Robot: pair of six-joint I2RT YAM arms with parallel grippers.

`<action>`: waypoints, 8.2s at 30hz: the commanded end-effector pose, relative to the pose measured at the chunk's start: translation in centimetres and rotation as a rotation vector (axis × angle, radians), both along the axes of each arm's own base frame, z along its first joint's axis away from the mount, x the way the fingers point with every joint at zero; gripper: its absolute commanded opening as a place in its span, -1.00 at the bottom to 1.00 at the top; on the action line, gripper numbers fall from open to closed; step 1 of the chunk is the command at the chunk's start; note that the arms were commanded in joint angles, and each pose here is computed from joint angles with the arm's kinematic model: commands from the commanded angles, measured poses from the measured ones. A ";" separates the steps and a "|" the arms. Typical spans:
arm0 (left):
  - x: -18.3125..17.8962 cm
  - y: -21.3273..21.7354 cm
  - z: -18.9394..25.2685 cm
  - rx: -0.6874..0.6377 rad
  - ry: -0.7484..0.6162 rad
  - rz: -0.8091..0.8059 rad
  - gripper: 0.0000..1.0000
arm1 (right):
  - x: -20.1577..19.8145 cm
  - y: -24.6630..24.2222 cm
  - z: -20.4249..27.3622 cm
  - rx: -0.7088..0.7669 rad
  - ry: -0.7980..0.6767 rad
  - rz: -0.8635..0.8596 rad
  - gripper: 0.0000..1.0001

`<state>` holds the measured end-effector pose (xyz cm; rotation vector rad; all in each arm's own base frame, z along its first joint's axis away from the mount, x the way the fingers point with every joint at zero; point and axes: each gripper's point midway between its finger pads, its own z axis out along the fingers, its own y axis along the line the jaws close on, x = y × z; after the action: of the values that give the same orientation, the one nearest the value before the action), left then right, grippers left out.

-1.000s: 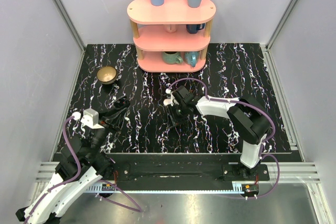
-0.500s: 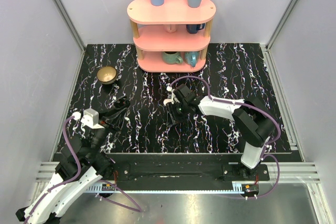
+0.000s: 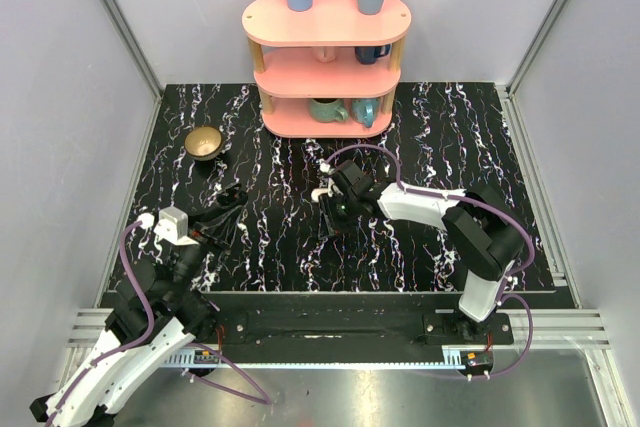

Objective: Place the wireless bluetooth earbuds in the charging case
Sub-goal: Place the left earbud at the center of the board, then pick up the left earbud from the center of the board.

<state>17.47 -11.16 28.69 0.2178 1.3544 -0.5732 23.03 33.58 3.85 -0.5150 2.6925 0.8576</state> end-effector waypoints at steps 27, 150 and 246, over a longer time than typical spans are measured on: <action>-2.2 2.8 4.2 -0.149 -0.132 0.031 -1.00 | 2.0 3.4 0.2 0.041 -0.038 -0.056 -0.35; -1.8 3.4 3.7 -0.165 -0.096 0.066 -1.00 | 1.7 0.4 1.4 -0.130 -0.110 -0.303 -0.27; -1.8 3.5 3.6 -0.169 -0.088 0.071 -1.00 | 1.3 -0.6 0.9 -0.239 -0.157 -0.188 -0.42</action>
<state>18.03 -10.22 28.00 0.1459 1.3922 -0.5426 23.92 32.58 3.46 -0.3644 2.6993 0.4245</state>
